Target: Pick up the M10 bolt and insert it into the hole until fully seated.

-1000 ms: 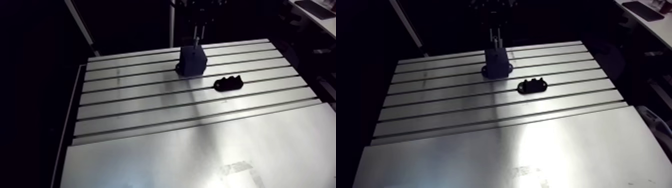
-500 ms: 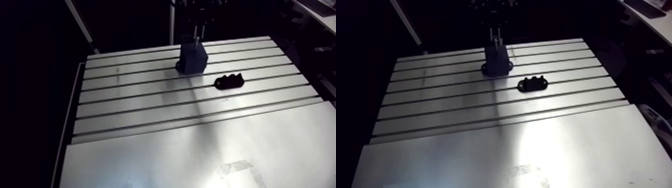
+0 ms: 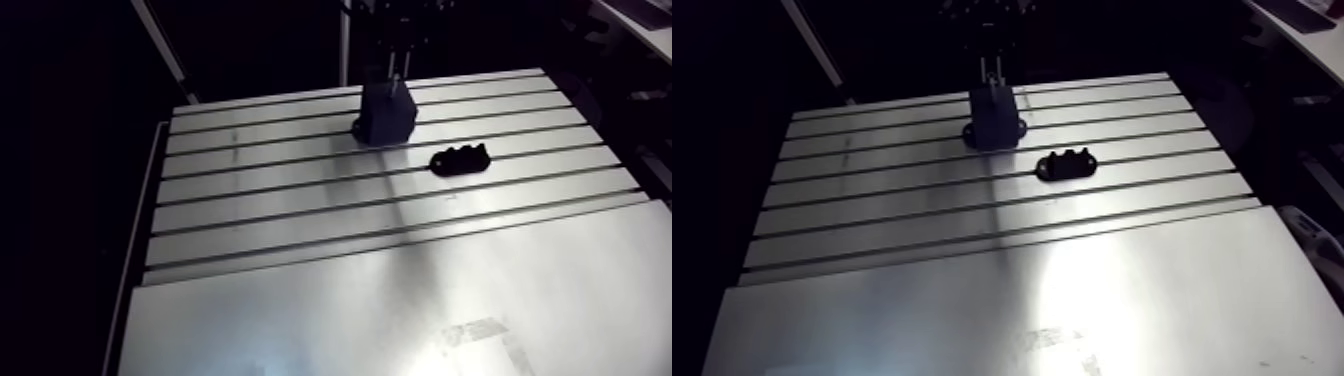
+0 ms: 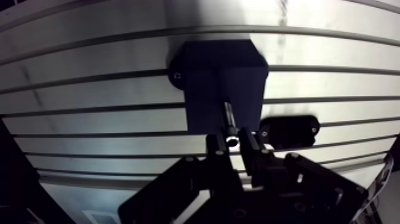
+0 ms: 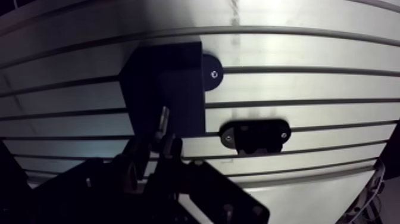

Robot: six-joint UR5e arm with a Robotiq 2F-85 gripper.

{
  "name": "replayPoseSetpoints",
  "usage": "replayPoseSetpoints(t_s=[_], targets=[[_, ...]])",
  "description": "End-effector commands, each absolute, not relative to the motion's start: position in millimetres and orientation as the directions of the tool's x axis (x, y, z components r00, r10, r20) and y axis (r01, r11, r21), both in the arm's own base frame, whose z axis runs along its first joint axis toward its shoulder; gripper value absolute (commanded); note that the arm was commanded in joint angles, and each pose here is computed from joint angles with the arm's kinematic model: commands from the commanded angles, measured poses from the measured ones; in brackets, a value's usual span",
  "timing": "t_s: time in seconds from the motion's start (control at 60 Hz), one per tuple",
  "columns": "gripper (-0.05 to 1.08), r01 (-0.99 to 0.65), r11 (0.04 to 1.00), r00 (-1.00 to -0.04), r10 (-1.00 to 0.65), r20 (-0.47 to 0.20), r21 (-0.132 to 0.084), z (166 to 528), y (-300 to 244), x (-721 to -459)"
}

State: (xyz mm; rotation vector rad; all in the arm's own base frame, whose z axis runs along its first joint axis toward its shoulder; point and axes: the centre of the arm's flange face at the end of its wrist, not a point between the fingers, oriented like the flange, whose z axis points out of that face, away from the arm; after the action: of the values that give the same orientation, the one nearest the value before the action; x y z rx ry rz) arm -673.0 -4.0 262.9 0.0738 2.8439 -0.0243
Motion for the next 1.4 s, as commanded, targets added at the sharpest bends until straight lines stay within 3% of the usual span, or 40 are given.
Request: replayPoseSetpoints(t_s=[0.017, 0.817, 0.833, 0.85, 0.867, 0.883, 0.9, 0.917, 0.933, 1.0, 1.133, 1.4], targets=[[1.07, 0.054, 0.999, -0.954, 0.049, -0.297, -0.007, 260, -4, -672], [1.03, 0.058, 0.998, -0.949, 0.051, -0.31, -0.011, 250, -4, -672], [0.94, 0.057, 0.998, -0.95, 0.051, -0.308, -0.008, 252, -4, -672], [0.94, 0.057, 0.998, -0.95, 0.051, -0.308, -0.008, 252, -4, -672], [0.75, 0.056, 0.998, -0.951, 0.052, -0.306, -0.007, 253, -4, -672], [0.75, 0.056, 0.998, -0.951, 0.052, -0.306, -0.007, 253, -4, -672], [0.42, 0.055, 0.998, -0.951, 0.05, -0.305, -0.007, 253, -4, -672], [0.42, 0.055, 0.998, -0.951, 0.05, -0.305, -0.007, 253, -4, -672], [0.06, 0.055, 0.998, -0.951, 0.05, -0.305, -0.007, 253, -4, -672], [0.01, 0.055, 0.998, -0.954, 0.05, -0.296, -0.009, 255, -6, -672], [0.0, 0.044, 0.999, -0.966, 0.042, -0.256, -0.001, 261, -8, -676], [0.0, 0.046, 0.999, -0.968, 0.043, -0.245, -0.008, 266, -8, -677]])
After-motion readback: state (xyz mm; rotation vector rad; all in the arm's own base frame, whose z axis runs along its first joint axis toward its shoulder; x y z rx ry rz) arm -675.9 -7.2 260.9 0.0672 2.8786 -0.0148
